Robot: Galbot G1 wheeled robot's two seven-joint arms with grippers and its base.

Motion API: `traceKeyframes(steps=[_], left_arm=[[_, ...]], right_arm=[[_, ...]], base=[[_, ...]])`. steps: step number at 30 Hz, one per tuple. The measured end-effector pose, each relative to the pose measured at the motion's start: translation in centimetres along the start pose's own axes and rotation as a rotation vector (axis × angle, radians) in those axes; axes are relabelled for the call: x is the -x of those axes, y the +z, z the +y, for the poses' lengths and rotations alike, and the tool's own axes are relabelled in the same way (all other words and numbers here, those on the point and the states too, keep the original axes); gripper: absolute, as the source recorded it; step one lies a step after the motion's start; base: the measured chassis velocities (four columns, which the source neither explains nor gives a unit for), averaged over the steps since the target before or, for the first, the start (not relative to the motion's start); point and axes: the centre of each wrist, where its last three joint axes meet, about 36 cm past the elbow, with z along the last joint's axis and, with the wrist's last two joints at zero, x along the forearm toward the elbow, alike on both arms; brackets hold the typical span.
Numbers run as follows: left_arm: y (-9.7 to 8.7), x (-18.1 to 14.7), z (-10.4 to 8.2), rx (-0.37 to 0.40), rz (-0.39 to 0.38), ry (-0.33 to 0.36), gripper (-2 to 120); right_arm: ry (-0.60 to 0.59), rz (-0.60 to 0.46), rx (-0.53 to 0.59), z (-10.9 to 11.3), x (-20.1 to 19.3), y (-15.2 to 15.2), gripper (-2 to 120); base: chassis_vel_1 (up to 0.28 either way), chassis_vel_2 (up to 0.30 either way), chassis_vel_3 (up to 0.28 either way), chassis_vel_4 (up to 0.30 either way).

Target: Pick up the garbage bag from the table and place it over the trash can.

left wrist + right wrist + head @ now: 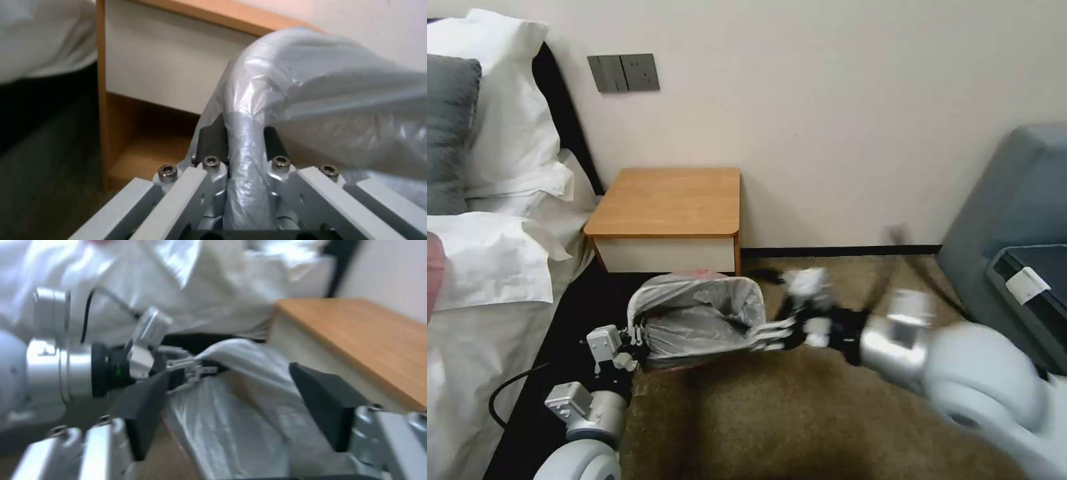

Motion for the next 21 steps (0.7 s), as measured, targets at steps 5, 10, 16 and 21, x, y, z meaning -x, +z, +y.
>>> traceKeyframes(steps=[5,10,16,21], left_arm=[[-0.5,-0.2,-0.1,0.033,-0.008,0.005,5],[-1.0,-0.3,-0.1,0.066,0.011,0.015,5],[-1.8,-0.4,-0.1,0.060,-0.005,0.009,5],[-2.3,-0.5,-0.2,0.030,-0.013,0.009,5]], right_arm=[[-0.063,0.120,-0.117,-1.9,5.4,-0.4,54],[-0.100,0.245,-0.228,-4.1,10.2,-0.9,34],[-0.119,0.318,-0.251,-5.0,13.7,-0.5,13],[-0.098,0.340,-0.234,-5.4,15.1,0.6,0]], base=[[0.000,0.000,0.000,0.000],[0.000,0.000,0.000,0.000],[0.000,0.000,0.000,0.000],[0.000,0.000,0.000,0.000]])
